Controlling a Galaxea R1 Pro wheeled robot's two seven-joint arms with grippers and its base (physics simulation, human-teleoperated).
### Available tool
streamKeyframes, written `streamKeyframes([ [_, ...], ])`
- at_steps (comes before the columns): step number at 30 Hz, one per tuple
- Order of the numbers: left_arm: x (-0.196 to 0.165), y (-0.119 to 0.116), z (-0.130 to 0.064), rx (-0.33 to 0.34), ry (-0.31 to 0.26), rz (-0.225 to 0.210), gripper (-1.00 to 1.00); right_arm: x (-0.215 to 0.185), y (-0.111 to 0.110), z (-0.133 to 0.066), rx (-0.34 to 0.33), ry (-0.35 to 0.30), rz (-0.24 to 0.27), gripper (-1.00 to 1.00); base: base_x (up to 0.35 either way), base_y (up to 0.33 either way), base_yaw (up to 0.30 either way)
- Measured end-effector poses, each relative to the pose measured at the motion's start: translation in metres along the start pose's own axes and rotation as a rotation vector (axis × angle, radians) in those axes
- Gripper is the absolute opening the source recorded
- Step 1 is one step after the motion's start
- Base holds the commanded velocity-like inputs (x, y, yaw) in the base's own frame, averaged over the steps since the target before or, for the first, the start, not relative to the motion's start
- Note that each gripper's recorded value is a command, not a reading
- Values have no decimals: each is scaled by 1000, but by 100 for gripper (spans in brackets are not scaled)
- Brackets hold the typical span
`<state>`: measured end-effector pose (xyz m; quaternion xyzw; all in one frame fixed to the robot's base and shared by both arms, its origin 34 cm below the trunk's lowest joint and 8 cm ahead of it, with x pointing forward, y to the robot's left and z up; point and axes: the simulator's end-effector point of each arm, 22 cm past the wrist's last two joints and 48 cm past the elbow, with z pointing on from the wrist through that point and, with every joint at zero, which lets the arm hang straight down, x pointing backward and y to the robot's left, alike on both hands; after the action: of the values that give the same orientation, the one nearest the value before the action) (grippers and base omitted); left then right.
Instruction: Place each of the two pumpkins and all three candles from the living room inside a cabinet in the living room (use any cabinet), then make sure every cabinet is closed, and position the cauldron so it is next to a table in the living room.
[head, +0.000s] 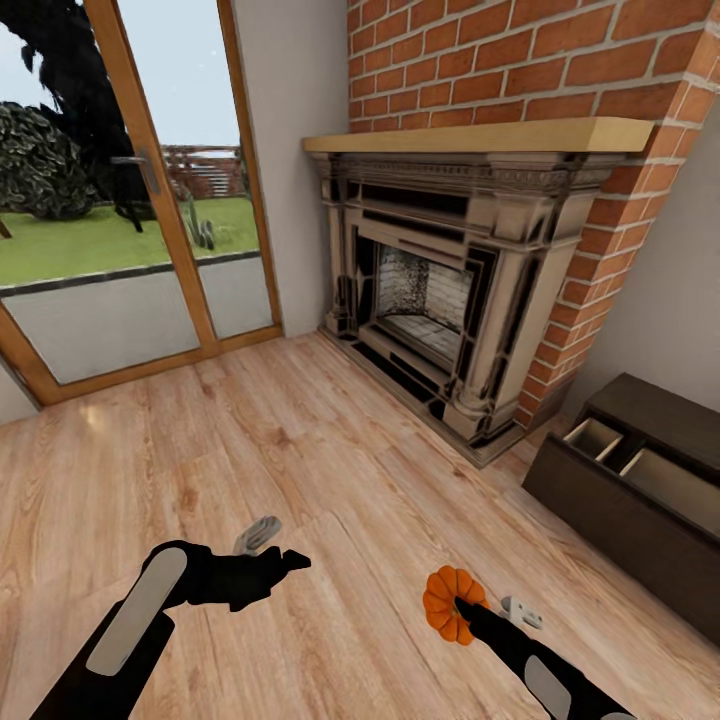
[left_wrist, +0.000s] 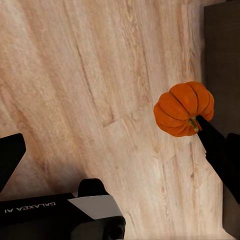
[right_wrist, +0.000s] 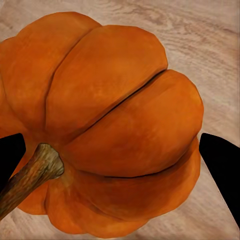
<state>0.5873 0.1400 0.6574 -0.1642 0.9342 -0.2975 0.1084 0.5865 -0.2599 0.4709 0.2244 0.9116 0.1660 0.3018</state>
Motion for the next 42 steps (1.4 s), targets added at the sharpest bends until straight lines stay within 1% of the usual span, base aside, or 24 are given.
streamKeyframes([
  [8, 0, 0, 0, 1, 0, 0, 100, 0, 1, 0, 0, 1, 0, -100, -1, 0, -1],
  [14, 0, 0, 0, 1, 1, 1, 100, 0, 1, 0, -1, 0, 0, -100, -114, 1, 0],
  [23, 1, -1, 0, 1, 0, 3, 100, -3, 1, 0, -2, -9, -2, -100, 197, 55, -34],
  [42, -3, -7, -7, 9, -16, 15, 100, -11, 6, -4, -12, -22, -4, -100, 8, 1, -189],
])
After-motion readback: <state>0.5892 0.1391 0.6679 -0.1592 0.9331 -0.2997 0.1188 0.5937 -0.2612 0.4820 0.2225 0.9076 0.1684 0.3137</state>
